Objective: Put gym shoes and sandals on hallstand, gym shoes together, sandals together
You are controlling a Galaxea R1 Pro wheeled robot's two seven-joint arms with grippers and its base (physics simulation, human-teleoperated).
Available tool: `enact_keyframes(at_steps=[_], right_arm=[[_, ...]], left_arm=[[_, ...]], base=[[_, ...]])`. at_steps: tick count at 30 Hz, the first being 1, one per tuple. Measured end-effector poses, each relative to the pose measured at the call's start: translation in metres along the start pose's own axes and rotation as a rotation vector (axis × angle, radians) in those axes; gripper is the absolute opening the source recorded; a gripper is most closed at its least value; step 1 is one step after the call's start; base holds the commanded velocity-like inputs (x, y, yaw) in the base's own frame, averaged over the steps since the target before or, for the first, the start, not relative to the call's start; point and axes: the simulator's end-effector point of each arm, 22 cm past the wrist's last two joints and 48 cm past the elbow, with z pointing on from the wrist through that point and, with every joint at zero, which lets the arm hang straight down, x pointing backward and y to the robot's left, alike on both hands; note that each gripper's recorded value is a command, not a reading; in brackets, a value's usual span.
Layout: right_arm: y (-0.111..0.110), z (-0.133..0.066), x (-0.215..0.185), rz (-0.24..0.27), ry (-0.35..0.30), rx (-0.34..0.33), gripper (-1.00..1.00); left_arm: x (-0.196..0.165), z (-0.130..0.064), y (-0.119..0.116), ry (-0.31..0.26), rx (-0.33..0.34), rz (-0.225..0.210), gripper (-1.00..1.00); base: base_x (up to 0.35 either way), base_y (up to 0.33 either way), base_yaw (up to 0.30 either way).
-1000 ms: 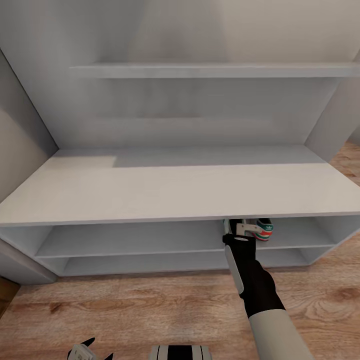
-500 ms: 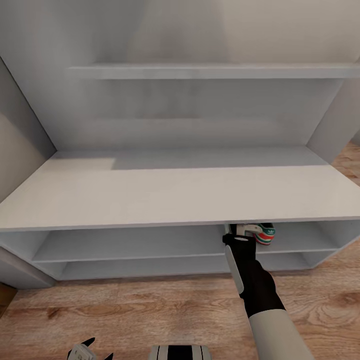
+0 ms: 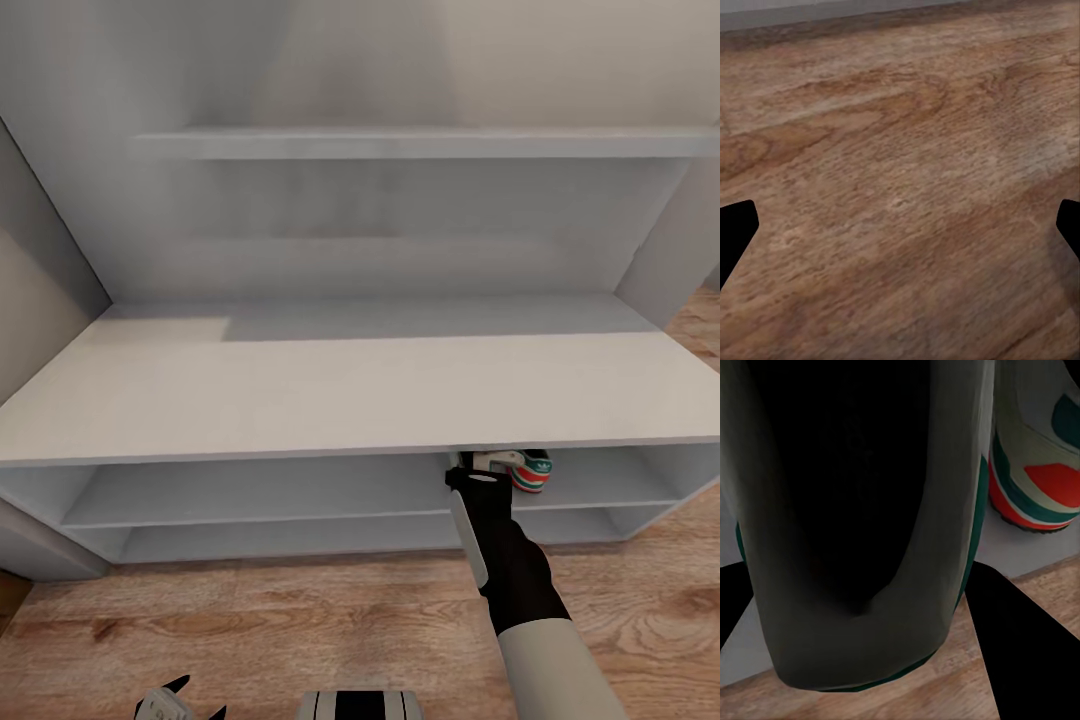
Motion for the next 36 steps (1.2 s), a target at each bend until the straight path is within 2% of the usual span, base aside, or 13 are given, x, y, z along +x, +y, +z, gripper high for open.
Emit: enact_keyframes(at_steps=[36], right_arm=[[0.0013,0.0,0.0005,0.008,0.003,-0.007,-1.0]], left_arm=[[-0.0012,-0.0003,0.0009,-0.001,-0.001,0.004,1.0]], base=[[0.018,0.0,0.0]])
